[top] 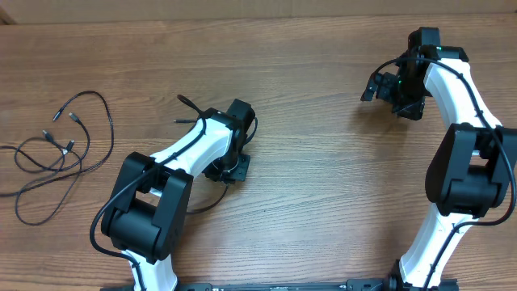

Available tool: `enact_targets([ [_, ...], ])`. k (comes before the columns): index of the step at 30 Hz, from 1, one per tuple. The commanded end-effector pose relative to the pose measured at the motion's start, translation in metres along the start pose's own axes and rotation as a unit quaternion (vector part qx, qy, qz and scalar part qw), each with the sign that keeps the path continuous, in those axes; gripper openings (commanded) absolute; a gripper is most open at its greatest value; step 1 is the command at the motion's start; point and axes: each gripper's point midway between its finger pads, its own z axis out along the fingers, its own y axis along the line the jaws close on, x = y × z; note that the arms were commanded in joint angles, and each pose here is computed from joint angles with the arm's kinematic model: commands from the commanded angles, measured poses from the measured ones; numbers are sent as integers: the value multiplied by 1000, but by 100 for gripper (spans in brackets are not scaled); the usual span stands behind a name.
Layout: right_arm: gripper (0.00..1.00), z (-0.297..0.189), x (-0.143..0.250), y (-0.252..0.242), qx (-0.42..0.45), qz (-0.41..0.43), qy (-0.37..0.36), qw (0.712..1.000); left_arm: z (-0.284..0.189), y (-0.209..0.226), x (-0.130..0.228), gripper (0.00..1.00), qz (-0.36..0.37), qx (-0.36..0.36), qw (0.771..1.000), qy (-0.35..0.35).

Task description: Untangle cables

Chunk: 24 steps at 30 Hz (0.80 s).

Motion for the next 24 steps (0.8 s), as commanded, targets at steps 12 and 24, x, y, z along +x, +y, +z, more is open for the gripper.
enact_targets([
  [12,100,-15,-6,4,-3,-6,-21,1000,10,-1,-19,37,8,0,999,-31],
  [24,100,-15,-6,4,-3,-6,-21,1000,9,-4,-32,16,29,6,998,-57],
])
